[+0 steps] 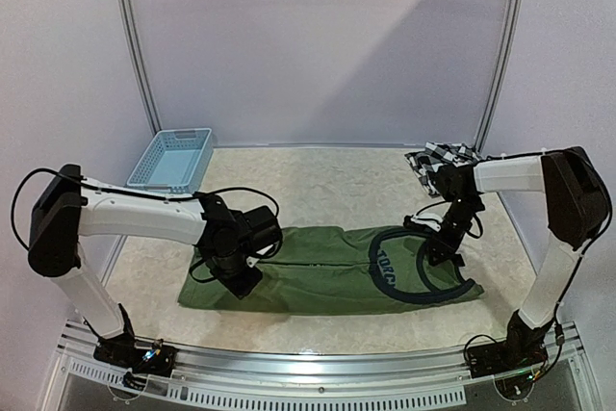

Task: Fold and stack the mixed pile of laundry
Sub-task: Rotate the rectangle-folded tank top at the center of the board.

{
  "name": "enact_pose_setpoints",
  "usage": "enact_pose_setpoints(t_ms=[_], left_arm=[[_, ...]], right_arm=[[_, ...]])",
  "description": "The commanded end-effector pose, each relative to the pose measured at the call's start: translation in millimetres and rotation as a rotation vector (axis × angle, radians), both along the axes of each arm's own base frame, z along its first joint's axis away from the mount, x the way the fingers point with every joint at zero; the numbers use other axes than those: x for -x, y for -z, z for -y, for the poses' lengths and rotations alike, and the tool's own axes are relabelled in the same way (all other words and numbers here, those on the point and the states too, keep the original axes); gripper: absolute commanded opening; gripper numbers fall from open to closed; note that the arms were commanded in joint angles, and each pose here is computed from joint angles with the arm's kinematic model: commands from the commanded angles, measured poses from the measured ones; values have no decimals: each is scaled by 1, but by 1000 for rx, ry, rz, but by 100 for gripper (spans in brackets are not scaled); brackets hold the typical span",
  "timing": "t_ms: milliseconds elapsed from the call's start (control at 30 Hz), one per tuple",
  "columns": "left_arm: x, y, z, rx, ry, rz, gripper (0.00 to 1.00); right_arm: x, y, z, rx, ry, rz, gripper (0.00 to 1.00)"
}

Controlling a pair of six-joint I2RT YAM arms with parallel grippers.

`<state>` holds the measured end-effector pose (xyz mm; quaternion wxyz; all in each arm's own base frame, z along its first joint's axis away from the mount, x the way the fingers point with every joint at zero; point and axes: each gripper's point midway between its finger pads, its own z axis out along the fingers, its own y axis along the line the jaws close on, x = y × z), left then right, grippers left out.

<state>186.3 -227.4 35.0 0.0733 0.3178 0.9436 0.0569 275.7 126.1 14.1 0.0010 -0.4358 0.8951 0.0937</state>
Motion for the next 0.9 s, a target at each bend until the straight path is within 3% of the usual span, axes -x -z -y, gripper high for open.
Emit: enact_pose_setpoints(t_ms=[0,333,533,633,667,700,733,867], left_arm=[[14,10,16,82,-22,-32,47],[33,-23,22,161,-46,11,46],[26,-53,7,134,-57,96,47],[32,-51,7,117,-20,73,50],[35,-49,7,103,-4,67,51],[38,-47,6,87,13,66,67],[40,-45,4,69,26,67,75],[45,-27,-4,-16,73,31,74]], right_arm=[[-42,14,-5,79,-3,82,33],[-145,20,-31,136,-1,159,30],[-200,22,-63,152,-61,247,30],[-219,11,-69,164,-54,291,33],[-222,6,-69,167,-42,305,36],[-224,-9,-68,161,-32,331,38],[-223,-18,-67,157,-24,343,41],[-207,-85,-64,100,7,429,49]])
